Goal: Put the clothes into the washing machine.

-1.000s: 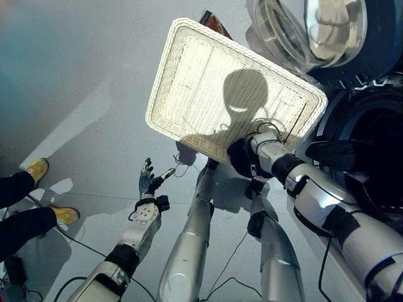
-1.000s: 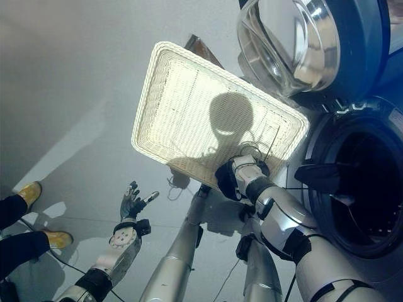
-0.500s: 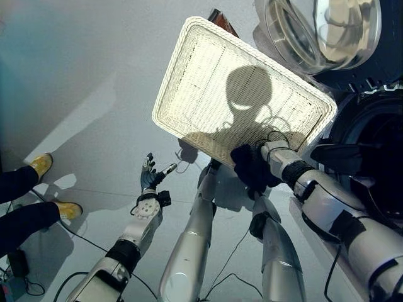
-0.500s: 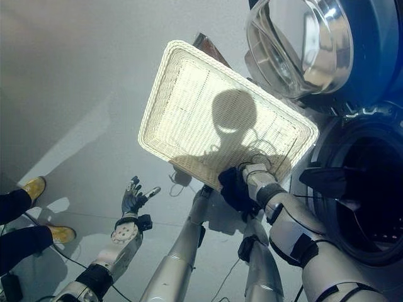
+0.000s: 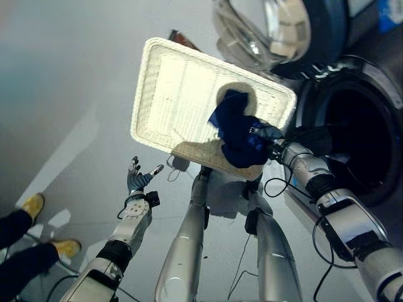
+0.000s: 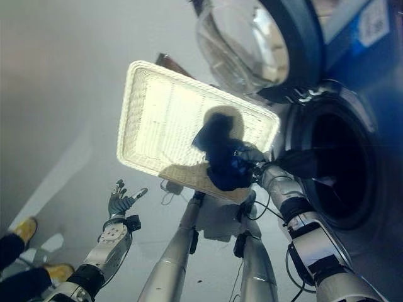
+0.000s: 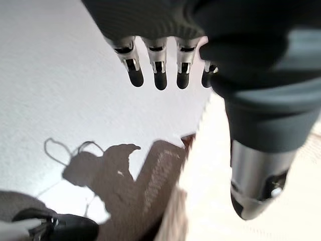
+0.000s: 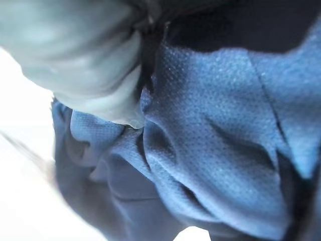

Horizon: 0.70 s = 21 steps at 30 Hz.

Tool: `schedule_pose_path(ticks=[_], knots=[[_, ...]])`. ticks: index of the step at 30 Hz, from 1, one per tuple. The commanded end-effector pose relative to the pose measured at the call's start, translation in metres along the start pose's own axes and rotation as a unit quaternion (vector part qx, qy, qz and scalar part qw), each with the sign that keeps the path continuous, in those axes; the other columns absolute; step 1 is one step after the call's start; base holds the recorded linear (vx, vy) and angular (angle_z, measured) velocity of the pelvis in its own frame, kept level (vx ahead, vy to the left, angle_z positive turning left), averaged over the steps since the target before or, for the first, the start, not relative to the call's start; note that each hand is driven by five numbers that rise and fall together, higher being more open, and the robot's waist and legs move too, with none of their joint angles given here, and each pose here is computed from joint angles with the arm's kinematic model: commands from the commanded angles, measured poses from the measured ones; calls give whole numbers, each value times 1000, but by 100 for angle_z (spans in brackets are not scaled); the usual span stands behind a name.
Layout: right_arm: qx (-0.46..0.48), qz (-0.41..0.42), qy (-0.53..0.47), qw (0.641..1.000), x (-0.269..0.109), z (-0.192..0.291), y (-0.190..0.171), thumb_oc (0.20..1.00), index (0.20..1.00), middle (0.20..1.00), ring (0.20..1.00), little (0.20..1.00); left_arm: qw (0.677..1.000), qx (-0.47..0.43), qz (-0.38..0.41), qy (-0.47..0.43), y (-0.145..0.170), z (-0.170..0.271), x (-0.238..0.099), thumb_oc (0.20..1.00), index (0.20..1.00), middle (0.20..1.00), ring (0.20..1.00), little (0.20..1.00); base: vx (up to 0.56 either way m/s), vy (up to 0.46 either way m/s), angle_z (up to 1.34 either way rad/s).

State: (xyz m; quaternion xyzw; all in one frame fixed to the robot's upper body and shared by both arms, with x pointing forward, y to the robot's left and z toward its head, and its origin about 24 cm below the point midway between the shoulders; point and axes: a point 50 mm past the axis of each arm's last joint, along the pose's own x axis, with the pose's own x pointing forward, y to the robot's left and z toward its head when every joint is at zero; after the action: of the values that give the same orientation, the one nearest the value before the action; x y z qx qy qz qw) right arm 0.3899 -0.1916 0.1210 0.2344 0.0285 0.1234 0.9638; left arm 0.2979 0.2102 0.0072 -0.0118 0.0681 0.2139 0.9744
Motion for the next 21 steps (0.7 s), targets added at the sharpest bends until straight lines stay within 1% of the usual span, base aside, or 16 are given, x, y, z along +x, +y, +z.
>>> schedule_pose_path(ticks=[1,2,3,4,5,7,9,10,13,14,15,16,18,20,21], knots=[[103,87,-72,988,1,25,26,200,200,200,200,200,1000,-20,22,-5,2,-7,-8,1000,1000,1000,1000,1000,-33,65,-34],[138,103,-86,981,1,28,29,200,200,200,200,200,1000,-20,23,-5,2,-9,-9,1000,1000,1000,1000,1000,-24,43,-30],[154,115,-93,977,1,31,33,200,200,200,200,200,999,-22,24,-5,1,-8,-9,1000,1000,1000,1000,1000,-34,42,-39],[248,166,-115,948,-2,33,41,200,200,200,200,200,999,-21,26,-2,3,-12,-11,1000,1000,1000,1000,1000,-34,39,-28],[283,188,-126,932,-3,32,48,200,200,200,200,200,999,-21,28,-1,2,-14,-12,1000,1000,1000,1000,1000,-44,49,-27],[316,204,-149,915,-5,33,55,200,200,200,200,200,999,-24,31,-2,0,-13,-11,1000,1000,1000,1000,1000,-38,46,-20],[368,194,-175,892,-9,30,53,200,200,200,200,200,999,-25,34,3,0,-17,-14,1000,1000,1000,1000,1000,-2,60,-27],[400,181,-193,877,-12,32,49,200,200,200,200,200,999,-30,37,2,0,-17,-14,1000,1000,1000,1000,1000,-9,79,-30],[457,142,-228,848,-17,32,37,200,200,200,200,200,999,-34,40,5,-1,-21,-18,1000,1000,1000,1000,1000,0,58,-20],[481,124,-249,831,-20,33,30,200,200,200,200,200,999,-34,41,5,-2,-23,-20,1000,1000,1000,1000,1000,30,60,-23],[496,94,-276,818,-23,36,21,200,200,200,200,200,998,-36,42,7,-3,-23,-21,1000,1000,1000,1000,1000,19,47,-30],[516,39,-308,799,-27,44,7,200,200,200,200,200,998,-35,43,9,-4,-25,-21,1000,1000,1000,1000,1000,-3,36,-25],[521,-1,-325,789,-30,53,-3,200,200,200,200,200,998,-36,43,11,-5,-25,-22,1000,1000,1000,1000,1000,17,17,-21],[519,-68,-360,773,-37,75,-19,200,200,200,200,200,998,-36,42,13,-6,-25,-21,1000,1000,1000,1000,1000,25,3,-12],[519,-75,-363,770,-37,79,-21,200,200,200,200,200,998,-36,42,13,-7,-25,-21,1000,1000,1000,1000,1000,44,-20,-7]])
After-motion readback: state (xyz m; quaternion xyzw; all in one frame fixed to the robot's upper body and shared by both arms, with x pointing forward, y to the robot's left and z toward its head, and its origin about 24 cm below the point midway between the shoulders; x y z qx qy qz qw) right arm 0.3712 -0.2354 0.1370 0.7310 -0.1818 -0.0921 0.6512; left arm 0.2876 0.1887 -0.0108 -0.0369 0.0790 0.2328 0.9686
